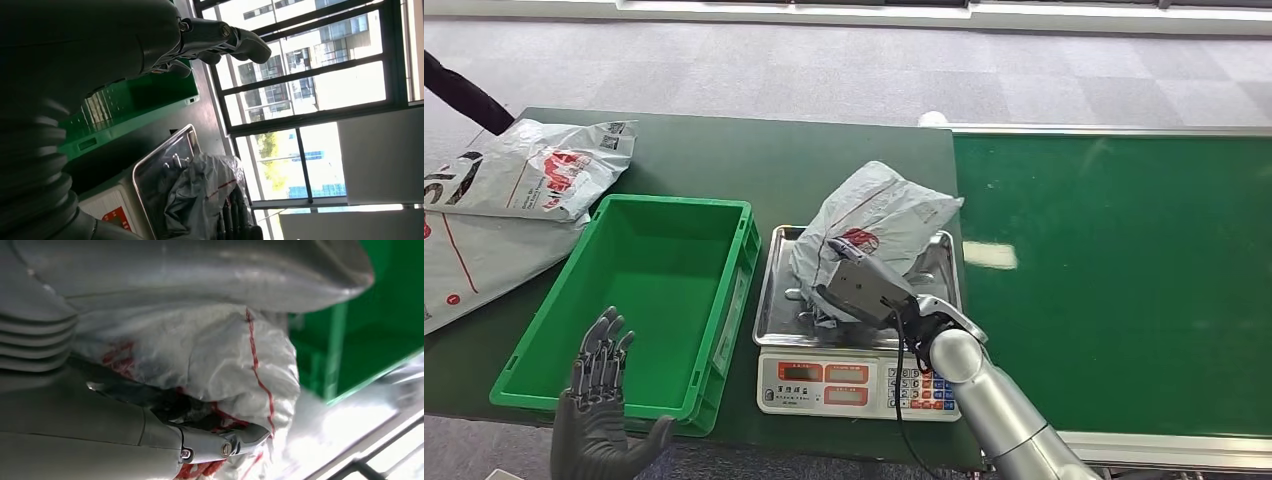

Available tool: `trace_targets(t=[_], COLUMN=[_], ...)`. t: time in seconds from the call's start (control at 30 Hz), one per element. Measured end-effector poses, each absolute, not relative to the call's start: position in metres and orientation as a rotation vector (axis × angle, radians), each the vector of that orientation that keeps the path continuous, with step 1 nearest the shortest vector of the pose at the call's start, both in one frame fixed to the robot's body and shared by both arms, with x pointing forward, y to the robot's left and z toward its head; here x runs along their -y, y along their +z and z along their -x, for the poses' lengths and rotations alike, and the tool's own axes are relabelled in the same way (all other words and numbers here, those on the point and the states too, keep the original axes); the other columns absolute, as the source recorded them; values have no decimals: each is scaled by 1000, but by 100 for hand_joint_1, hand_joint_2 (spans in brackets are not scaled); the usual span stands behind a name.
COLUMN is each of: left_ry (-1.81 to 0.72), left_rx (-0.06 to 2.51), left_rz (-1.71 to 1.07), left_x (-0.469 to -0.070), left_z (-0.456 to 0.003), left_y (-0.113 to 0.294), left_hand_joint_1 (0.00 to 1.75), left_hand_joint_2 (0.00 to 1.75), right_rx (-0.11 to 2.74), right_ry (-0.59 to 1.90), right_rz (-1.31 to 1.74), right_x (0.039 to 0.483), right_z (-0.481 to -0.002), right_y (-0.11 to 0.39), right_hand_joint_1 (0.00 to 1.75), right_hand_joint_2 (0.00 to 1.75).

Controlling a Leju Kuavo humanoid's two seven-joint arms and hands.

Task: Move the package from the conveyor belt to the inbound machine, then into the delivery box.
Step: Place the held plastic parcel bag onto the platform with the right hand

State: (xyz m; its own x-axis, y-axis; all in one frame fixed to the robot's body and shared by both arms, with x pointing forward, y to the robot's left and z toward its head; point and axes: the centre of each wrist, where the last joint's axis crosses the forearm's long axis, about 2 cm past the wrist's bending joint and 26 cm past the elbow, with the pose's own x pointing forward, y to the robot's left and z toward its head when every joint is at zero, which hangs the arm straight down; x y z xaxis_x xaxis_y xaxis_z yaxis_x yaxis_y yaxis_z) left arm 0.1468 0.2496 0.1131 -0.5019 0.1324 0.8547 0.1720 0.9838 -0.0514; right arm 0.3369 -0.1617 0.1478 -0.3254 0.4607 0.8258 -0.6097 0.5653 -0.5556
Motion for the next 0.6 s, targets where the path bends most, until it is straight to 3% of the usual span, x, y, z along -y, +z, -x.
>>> trace_targets(t=[0.13,0.37,0.5,0.6], left_ry=[-116,-249,-290,-353], left_rx=[2119,2140,2083,2016], left_rz=[194,196,162,42], left_x=[-247,-231,-223,-216], left_z=[-155,-189,-217,-237], left_y=[115,130,138,147], left_hand_joint_1=[0,0,0,0], left_hand_joint_2=[175,175,175,175], right_rx=[1730,1852,1879,1966], right_ry=[1033,1007,1009,924], right_rz=[-370,-571,-507,-223], right_x=[154,164,176,184], right_z=[-323,-305,-303,-301], right_y=[164,181,180,182], right_hand_joint_1=[0,0,0,0], right_hand_joint_2=[175,175,0,131])
